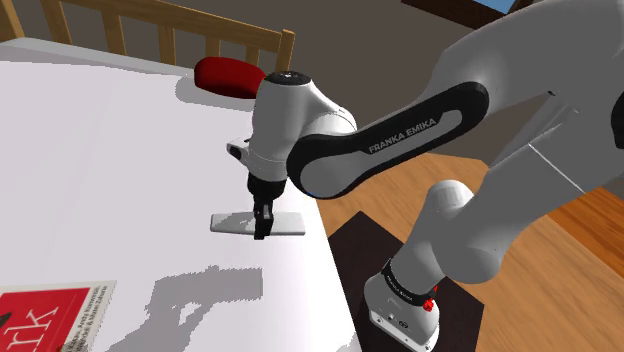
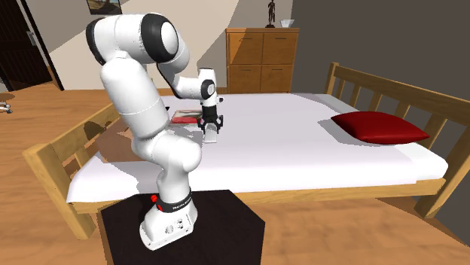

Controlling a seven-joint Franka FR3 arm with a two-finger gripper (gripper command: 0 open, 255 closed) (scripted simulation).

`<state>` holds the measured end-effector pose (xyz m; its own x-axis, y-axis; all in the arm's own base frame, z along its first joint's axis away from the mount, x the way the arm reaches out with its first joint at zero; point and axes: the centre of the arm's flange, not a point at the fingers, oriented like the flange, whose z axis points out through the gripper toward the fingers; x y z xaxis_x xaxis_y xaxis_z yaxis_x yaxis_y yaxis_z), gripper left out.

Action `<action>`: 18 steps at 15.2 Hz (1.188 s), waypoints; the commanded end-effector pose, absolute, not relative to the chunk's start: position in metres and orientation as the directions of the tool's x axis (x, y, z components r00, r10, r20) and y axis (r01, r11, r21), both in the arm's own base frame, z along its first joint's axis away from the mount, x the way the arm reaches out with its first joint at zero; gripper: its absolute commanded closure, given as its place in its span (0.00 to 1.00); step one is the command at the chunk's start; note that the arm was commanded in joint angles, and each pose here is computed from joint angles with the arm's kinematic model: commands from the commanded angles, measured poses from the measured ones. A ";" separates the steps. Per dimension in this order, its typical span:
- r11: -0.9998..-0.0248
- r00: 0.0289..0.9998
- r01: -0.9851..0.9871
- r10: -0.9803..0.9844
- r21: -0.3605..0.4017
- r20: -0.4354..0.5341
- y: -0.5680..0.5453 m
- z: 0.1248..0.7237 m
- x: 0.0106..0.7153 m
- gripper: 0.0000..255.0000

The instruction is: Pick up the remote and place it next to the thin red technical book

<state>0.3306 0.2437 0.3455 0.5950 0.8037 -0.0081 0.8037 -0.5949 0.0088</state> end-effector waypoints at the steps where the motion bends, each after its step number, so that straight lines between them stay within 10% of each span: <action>1: -0.596 0.596 0.803 0.803 0.008 -0.008 0.269 0.347 0.337 1.00; 18: -0.596 0.596 0.803 0.803 0.008 -0.008 0.421 0.317 0.358 1.00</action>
<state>0.3578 0.4196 0.3229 0.5962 0.8028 -0.0086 0.8028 -0.5962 0.0079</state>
